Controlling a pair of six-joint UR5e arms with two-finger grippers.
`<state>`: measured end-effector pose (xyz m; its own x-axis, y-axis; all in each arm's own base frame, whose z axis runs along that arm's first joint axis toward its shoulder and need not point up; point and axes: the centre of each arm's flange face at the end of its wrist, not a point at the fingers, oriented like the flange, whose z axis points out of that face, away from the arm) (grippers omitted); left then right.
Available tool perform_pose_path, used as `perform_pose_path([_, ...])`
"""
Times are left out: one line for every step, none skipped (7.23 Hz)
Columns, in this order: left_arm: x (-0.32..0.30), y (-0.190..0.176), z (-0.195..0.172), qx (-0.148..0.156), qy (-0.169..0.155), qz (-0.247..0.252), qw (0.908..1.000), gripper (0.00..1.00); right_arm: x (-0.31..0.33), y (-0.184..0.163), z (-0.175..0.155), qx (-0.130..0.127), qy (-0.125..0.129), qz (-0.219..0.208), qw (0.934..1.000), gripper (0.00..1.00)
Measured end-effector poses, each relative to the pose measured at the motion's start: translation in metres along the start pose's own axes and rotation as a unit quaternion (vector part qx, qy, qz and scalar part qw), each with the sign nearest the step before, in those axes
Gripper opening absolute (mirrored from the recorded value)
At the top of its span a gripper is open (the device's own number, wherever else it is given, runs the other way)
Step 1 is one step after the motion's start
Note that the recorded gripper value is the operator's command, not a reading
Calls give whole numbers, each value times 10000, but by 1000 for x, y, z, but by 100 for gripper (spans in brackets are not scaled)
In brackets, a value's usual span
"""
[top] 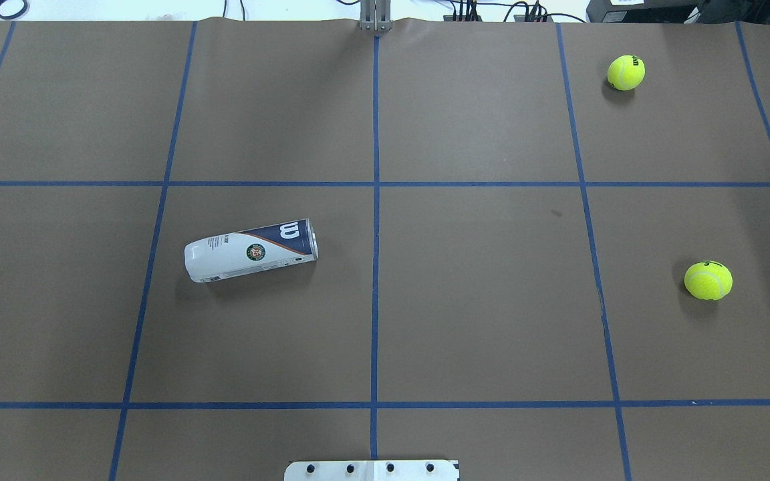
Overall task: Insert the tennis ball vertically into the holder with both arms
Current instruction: 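Move the left arm in toward the lying white Wilson can, then lower the left gripper over the can's open end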
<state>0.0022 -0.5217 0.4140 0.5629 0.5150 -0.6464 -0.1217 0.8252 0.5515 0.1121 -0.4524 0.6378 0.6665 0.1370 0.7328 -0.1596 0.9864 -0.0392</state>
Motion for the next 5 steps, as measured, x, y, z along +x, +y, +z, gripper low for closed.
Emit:
perform_pose_path([43,-36,24,-64,226,488,9985,98,0,0,0,-5,-3,13,10000,99])
perform_pose_path([88,-68,43,-87,421,954,9945,99,1,0,1,-15,-4,27,10000,99])
perform_pose_path([135,-98,58,-60,597,1408,9882,99,1,0,2,-25,-2,28,10000,99])
perform_pose_path([182,-120,75,-76,764,1792,9808,99,1,0,2,-18,4,-7,10000,99])
perform_pose_path([236,-140,97,-223,835,2081,9743,99,-1,-1,0,0,12,-55,10000,99])
